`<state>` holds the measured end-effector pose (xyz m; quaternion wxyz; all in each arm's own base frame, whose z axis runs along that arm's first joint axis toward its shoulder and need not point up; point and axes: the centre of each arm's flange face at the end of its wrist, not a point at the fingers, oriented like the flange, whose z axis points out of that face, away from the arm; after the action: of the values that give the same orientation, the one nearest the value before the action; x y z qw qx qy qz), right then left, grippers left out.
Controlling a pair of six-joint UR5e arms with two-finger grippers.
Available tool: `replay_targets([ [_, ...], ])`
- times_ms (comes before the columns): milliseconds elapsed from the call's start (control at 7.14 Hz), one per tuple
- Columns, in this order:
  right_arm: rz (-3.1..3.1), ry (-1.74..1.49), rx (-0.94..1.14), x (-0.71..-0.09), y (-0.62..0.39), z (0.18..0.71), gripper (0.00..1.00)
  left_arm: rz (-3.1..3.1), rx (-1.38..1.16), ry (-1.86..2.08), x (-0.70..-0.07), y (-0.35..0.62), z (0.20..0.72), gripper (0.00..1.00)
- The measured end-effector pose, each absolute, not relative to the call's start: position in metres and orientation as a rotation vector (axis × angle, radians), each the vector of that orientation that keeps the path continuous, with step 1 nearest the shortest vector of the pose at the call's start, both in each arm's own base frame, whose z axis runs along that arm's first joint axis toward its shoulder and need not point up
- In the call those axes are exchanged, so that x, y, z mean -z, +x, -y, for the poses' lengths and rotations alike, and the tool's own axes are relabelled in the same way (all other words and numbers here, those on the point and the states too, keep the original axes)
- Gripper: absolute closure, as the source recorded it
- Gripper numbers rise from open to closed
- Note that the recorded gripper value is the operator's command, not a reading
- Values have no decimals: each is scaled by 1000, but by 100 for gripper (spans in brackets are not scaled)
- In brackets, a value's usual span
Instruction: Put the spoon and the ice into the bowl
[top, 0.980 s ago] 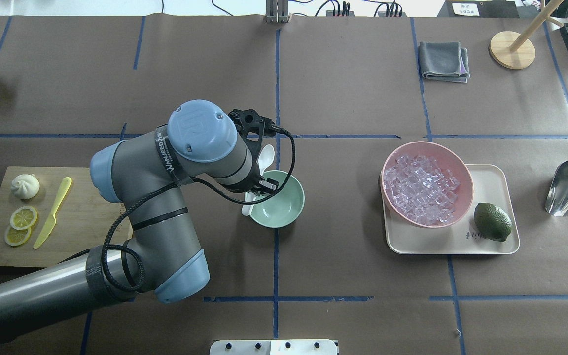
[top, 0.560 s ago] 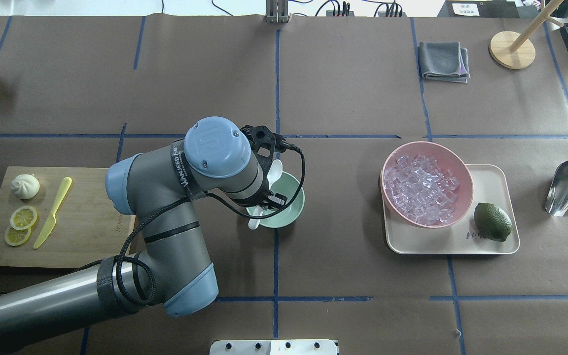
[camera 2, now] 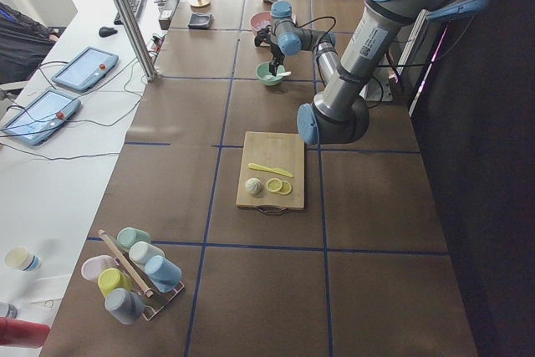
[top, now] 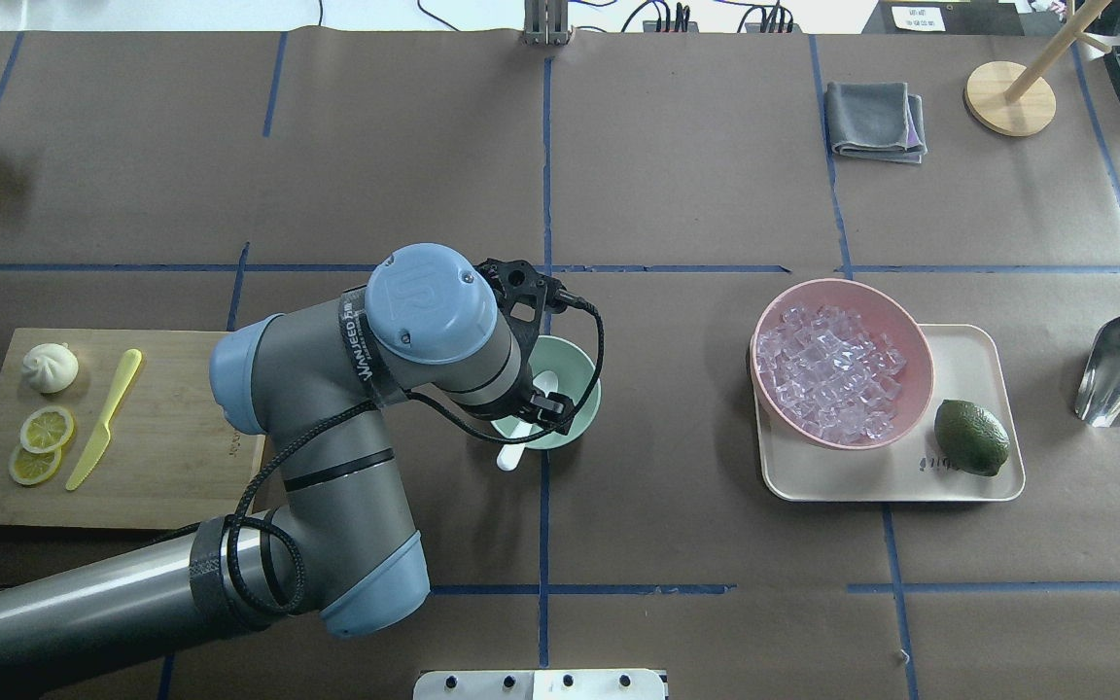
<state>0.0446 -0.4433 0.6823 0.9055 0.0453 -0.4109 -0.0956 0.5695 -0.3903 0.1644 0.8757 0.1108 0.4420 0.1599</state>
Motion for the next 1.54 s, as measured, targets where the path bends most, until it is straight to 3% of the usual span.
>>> replay_targets([
  [280,847,94,198,-682,44,445,0,-884,-328,213,-182,545,402,1],
  [840,865,111,156,-650,35,463,0,-746,-417,220,-284,352,451,0],
  [1120,873,115,126,-595,1,475,0,-773,-403,155,-368,221,478,0],
  [1540,889,113,86,-489,-83,475,0,-730,-244,94,-493,54,478,0],
])
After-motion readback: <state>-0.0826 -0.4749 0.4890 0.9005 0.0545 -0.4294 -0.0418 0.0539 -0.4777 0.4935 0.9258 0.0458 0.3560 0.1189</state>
